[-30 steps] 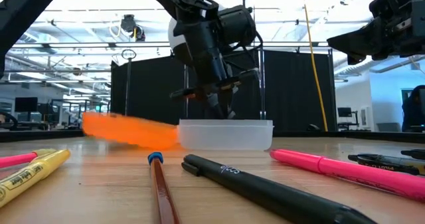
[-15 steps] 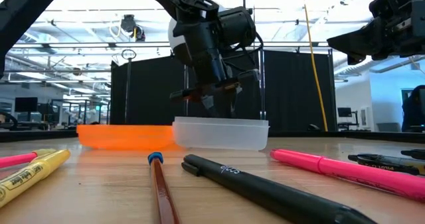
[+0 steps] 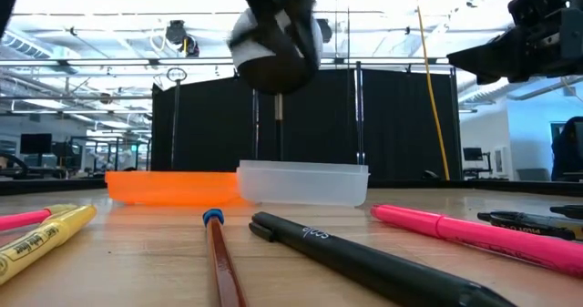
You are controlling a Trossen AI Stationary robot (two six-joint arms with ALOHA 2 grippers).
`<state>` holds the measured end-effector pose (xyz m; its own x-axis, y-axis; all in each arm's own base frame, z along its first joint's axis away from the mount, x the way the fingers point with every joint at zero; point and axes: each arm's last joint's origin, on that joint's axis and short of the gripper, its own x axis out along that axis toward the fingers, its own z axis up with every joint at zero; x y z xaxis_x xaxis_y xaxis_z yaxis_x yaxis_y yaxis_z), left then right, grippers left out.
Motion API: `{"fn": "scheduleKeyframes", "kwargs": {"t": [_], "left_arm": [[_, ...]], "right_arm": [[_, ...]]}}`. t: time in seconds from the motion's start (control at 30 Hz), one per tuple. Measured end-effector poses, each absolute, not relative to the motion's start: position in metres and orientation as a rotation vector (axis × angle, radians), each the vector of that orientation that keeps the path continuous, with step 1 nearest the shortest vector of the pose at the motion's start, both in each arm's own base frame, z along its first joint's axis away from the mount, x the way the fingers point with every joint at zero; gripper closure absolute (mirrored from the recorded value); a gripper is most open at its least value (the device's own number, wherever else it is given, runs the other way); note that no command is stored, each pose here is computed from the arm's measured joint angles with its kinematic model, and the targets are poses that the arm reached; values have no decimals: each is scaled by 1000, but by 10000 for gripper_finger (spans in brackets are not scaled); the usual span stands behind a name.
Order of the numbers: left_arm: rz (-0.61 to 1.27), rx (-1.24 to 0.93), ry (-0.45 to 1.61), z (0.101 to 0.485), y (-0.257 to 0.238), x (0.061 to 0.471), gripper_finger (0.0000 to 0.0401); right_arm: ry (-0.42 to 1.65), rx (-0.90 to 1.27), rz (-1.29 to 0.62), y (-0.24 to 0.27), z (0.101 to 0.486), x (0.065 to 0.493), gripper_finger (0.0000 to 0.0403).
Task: Pick & place school supplies into a supply box
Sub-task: Put the pink pen into the orange supply box
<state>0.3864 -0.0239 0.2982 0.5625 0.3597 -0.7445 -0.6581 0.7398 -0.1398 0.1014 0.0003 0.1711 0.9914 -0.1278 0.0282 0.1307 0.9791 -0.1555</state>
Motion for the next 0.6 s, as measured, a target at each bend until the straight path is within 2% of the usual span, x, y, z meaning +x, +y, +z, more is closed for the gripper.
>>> {"fn": "scheduleKeyframes", "kwargs": {"t": [0.13, 0.23, 0.33, 0.43, 0.6], "left_arm": [[773, -393, 640, 343, -41, 330, 385], [829, -394, 553, 354, -51, 289, 391], [801, -372, 534, 338, -59, 256, 394], [768, -353, 585, 307, -61, 229, 396], [757, -483, 637, 261, -53, 197, 397]], "right_arm": [[-18, -130, -130, 0, 171, 102, 403], [-18, -112, -129, 0, 171, 102, 403], [-12, -119, -130, 0, 170, 102, 403], [12, -154, -129, 0, 168, 102, 403], [-1, -129, -129, 0, 169, 102, 403]]}}
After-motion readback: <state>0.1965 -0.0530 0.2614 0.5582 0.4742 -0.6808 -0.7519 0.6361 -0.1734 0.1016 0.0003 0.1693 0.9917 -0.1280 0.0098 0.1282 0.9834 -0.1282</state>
